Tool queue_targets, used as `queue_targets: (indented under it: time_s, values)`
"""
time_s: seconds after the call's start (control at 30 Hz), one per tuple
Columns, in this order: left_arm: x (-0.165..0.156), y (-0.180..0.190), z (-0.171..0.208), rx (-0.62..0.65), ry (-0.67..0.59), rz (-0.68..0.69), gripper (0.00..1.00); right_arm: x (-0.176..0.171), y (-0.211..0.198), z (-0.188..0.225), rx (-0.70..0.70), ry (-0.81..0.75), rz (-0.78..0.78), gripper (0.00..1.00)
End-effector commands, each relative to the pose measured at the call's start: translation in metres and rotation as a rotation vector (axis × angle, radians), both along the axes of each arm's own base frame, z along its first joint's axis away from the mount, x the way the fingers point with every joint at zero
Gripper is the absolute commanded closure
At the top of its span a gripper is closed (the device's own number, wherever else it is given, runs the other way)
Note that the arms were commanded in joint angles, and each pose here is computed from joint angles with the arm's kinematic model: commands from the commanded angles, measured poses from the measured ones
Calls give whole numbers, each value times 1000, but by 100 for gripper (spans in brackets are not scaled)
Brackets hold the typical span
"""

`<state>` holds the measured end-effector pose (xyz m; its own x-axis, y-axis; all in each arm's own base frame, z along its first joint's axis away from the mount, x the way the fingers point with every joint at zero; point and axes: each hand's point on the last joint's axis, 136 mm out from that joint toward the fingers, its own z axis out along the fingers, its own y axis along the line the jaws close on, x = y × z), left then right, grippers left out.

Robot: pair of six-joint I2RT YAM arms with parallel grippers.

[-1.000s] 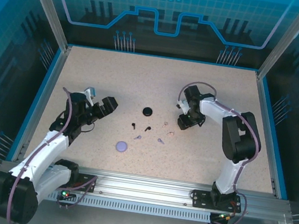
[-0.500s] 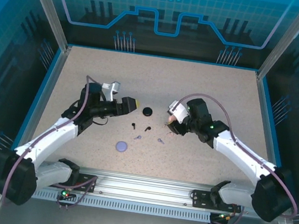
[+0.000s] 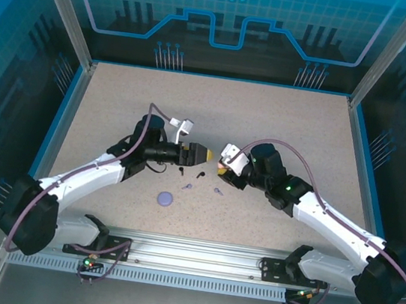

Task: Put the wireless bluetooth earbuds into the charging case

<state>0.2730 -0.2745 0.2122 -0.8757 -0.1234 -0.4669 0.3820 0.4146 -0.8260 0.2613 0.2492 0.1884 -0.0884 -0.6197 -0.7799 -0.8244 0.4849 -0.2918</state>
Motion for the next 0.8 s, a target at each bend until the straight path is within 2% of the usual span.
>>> queue_targets:
  time_s: [0.0,0.43,0.77]
  values:
    - [-2,-20,15,-43,-49,-70,13,2,8,16,28,-52,12,54]
    - [-8,-43,2,-20,-24,-135,30,5,14,17,26,-52,8,54]
    - [-9,-49,-4,2,-14,-156,49,5,19,19,24,-53,18,54]
